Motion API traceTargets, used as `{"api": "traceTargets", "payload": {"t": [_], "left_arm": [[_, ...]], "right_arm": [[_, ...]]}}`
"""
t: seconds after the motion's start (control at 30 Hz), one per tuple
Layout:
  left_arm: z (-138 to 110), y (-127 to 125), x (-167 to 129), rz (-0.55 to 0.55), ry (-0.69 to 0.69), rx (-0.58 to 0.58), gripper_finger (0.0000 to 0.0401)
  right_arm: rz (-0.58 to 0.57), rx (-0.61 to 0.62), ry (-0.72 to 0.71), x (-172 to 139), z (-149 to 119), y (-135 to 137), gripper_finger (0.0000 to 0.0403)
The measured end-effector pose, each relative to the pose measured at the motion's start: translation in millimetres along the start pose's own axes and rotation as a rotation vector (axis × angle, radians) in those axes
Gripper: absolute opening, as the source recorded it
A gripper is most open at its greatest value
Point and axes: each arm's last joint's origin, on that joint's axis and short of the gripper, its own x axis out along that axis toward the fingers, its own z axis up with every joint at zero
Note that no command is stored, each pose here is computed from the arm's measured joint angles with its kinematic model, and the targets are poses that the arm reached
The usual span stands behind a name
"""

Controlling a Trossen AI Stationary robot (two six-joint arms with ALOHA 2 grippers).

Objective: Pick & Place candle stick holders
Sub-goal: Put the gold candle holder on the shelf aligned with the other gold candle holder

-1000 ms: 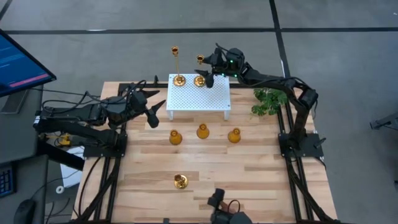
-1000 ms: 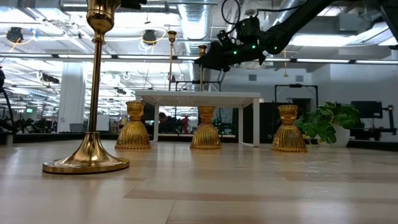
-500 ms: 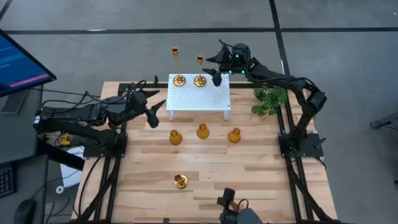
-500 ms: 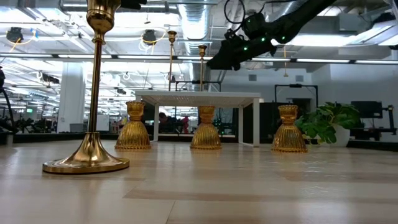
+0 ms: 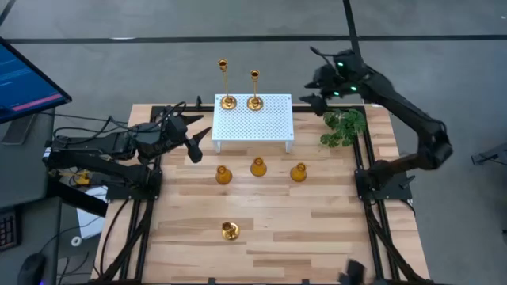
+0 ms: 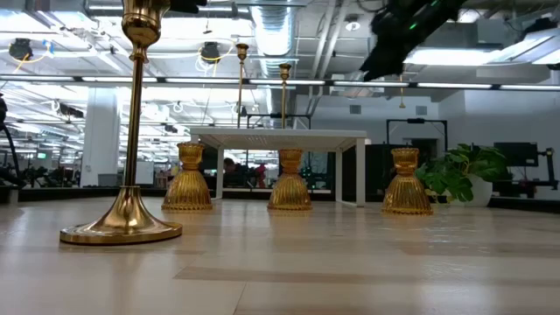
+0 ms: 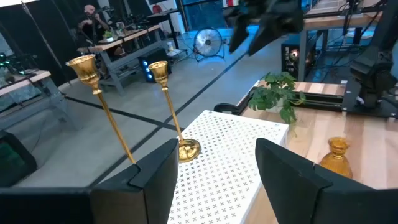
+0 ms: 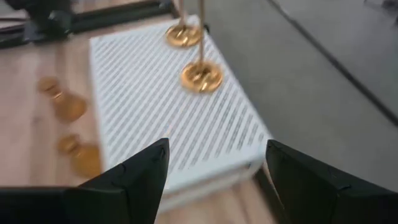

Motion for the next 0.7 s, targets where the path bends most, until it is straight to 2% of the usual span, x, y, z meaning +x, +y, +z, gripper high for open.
{"api": "traceTargets", "payload": {"t": [0.13,0.4,0.53,0.7], "left_arm": [[0.1,-0.9,0.0,-0.030,-0.003,-0.031,0.0214],[0.1,-1.4,0.1,-0.045,-0.004,-0.056,0.0214],[0.2,-1.9,-0.1,-0.058,-0.005,-0.057,0.0214],[0.2,-2.2,0.0,-0.064,-0.005,-0.057,0.0214]], "right_arm": [[0.032,0.014,0.025,-37.2,-6.4,23.1,0.0245],[0.210,0.049,-0.074,-97.0,-11.7,82.0,0.0211],[0.312,0.084,-0.119,-120.1,-18.5,107.0,0.0199],[0.422,0.195,-0.087,-132.4,-39.1,128.3,0.0186]]}}
